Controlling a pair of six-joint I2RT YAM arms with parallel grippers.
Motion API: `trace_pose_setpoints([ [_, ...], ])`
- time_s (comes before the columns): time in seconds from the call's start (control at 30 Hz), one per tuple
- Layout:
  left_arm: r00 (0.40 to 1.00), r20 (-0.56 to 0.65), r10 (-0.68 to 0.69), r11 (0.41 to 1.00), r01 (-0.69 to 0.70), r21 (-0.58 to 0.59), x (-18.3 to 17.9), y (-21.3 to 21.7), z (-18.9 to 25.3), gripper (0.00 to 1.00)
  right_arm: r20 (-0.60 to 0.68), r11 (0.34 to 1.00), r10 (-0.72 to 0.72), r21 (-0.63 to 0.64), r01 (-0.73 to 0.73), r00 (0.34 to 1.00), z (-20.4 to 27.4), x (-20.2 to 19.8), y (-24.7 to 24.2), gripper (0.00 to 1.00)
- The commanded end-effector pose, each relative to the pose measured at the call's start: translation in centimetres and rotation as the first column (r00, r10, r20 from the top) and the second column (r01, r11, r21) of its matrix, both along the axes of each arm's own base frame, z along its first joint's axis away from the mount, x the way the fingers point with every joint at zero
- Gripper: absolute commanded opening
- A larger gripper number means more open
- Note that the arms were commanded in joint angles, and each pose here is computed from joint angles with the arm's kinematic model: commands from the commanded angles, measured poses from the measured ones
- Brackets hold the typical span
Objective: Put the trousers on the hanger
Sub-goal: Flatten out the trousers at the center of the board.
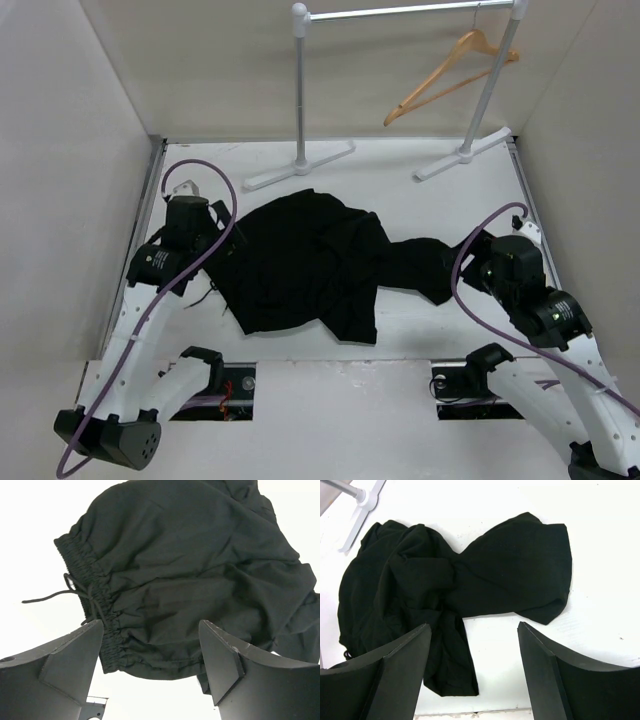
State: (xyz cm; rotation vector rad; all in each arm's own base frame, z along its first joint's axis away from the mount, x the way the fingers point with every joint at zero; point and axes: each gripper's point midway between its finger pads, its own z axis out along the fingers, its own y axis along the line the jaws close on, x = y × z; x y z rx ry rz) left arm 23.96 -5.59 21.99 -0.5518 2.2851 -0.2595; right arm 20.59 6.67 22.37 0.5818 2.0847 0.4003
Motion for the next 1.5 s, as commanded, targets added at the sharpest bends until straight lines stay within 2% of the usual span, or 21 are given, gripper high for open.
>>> trace_pose_setpoints([
  [0.0,0.999,0.047,-0.023,1.000,0.022,0.013,0.6,-0.3,2.0,0.76,0.018,1.000,0.008,-0.001,-0.008,1.000,0.4,0.0,0.0,0.75],
  [0.07,0.997,0.060,-0.044,0.999,0.043,0.013,1.1,-0.8,2.4,0.75,0.019,1.000,0.007,-0.002,-0.007,1.000,0.4,0.1,0.0,0.69],
  [0.13,0.992,0.076,-0.099,0.995,0.097,0.023,1.7,-2.0,2.7,0.70,0.017,1.000,0.011,-0.004,-0.011,1.000,0.4,0.1,0.0,0.58],
  [0.17,0.986,0.095,-0.140,0.990,0.137,0.030,2.1,-3.0,3.0,0.64,0.019,1.000,0.012,-0.005,-0.012,1.000,0.4,0.1,0.0,0.48],
  [0.2,0.975,0.112,-0.191,0.981,0.188,0.040,2.4,-4.3,3.2,0.54,0.017,1.000,0.012,-0.006,-0.012,1.000,0.3,0.2,0.1,0.42],
  [0.3,0.937,0.130,-0.326,0.945,0.319,0.068,2.7,-8.0,3.6,0.19,-0.004,1.000,0.018,-0.009,-0.018,1.000,0.0,0.1,0.2,0.13],
  [0.33,0.918,0.122,-0.378,0.925,0.372,0.075,2.7,-9.7,3.6,0.14,-0.017,1.000,0.022,-0.012,-0.022,1.000,-0.2,0.0,0.2,0.07],
  [0.4,0.873,0.106,-0.476,0.878,0.467,0.103,2.7,-12.7,3.3,0.16,-0.036,1.000,0.023,-0.019,-0.023,0.999,-0.5,-0.2,0.1,0.04],
  [0.47,0.810,0.075,-0.582,0.811,0.571,0.126,2.3,-16.3,2.6,0.34,-0.035,1.000,0.020,-0.020,-0.021,0.999,-0.7,-0.4,0.0,0.06],
  [0.5,0.786,0.054,-0.615,0.784,0.603,0.145,2.2,-17.6,2.2,0.45,-0.031,1.000,0.014,-0.015,-0.015,0.999,-0.9,-0.6,-0.2,0.09],
  [0.57,0.745,0.035,-0.667,0.738,0.653,0.170,1.9,-20.1,1.4,0.67,-0.034,1.000,0.000,-0.004,0.000,0.999,-1.6,-0.8,-0.4,0.21],
  [0.63,0.703,0.030,-0.711,0.695,0.696,0.180,1.7,-22.4,0.7,0.77,-0.055,1.000,-0.013,0.010,0.014,0.998,-2.5,-1.1,-0.6,0.38],
  [0.7,0.672,0.020,-0.740,0.664,0.727,0.175,1.6,-24.7,-0.1,0.80,-0.075,0.999,0.003,0.033,0.000,0.997,-3.4,-1.3,-0.2,0.53],
  [0.77,0.646,0.003,-0.763,0.636,0.750,0.180,1.9,-26.6,-1.1,0.81,-0.089,0.998,0.024,0.054,-0.019,0.996,-3.9,-1.5,0.3,0.65],
  [0.9,0.611,-0.109,-0.784,0.570,0.778,0.262,3.7,-29.1,-5.4,0.84,-0.122,0.996,0.049,0.085,-0.039,0.991,-5.5,-1.9,1.2,0.79],
  [0.97,0.647,-0.156,-0.746,0.574,0.744,0.343,5.2,-28.7,-6.6,0.82,-0.146,0.995,0.058,0.092,-0.045,0.988,-6.7,-2.1,1.5,0.82],
  [1.03,0.686,-0.136,-0.715,0.594,0.698,0.399,6.0,-28.0,-5.9,0.78,-0.155,0.994,0.053,0.098,-0.038,0.987,-7.5,-2.0,1.7,0.83],
  [1.2,0.723,-0.004,-0.691,0.676,0.649,0.348,6.0,-26.1,-2.8,0.82,-0.189,0.993,0.027,0.118,-0.004,0.982,-9.2,0.1,2.1,0.85],
  [1.3,0.704,-0.026,-0.709,0.675,0.690,0.260,5.5,-26.2,-3.8,0.84,-0.245,0.994,-0.025,0.100,0.051,0.969,-11.3,1.5,1.6,0.83],
  [1.37,0.678,-0.057,-0.732,0.654,0.724,0.220,5.0,-27.4,-5.2,0.87,-0.259,0.991,-0.089,0.077,0.113,0.962,-12.1,2.5,0.4,0.83],
  [1.47,0.667,-0.129,-0.734,0.633,0.740,0.225,5.4,-28.4,-8.5,0.85,-0.278,0.976,-0.192,0.045,0.213,0.941,-13.1,3.9,-1.9,0.81],
])
